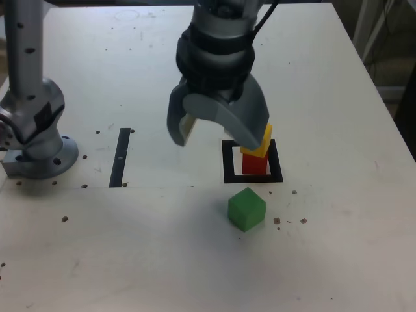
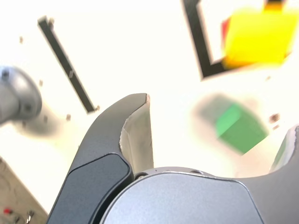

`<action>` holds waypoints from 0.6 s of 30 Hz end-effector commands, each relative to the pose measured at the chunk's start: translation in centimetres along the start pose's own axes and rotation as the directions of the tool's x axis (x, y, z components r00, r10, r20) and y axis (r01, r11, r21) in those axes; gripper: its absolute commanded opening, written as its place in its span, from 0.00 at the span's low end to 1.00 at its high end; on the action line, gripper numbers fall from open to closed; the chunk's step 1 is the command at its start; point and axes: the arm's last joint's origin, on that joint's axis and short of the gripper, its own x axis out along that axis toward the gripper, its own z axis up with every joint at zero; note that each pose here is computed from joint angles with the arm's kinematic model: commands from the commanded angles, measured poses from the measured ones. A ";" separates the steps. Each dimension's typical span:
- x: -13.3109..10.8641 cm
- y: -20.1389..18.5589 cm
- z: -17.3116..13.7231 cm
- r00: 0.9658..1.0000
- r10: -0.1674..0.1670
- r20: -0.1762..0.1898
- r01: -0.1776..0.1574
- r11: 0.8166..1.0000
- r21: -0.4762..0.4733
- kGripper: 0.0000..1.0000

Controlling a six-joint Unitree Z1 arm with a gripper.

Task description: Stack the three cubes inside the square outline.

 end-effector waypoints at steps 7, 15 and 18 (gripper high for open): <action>1.1 -3.4 0.8 0.995 -0.091 -0.029 0.088 0.991 -0.099 0.99; 2.9 -5.5 2.7 0.989 -0.123 0.080 0.142 0.933 -0.330 0.99; 3.0 -5.3 2.9 0.990 -0.111 0.086 0.137 0.906 -0.401 0.99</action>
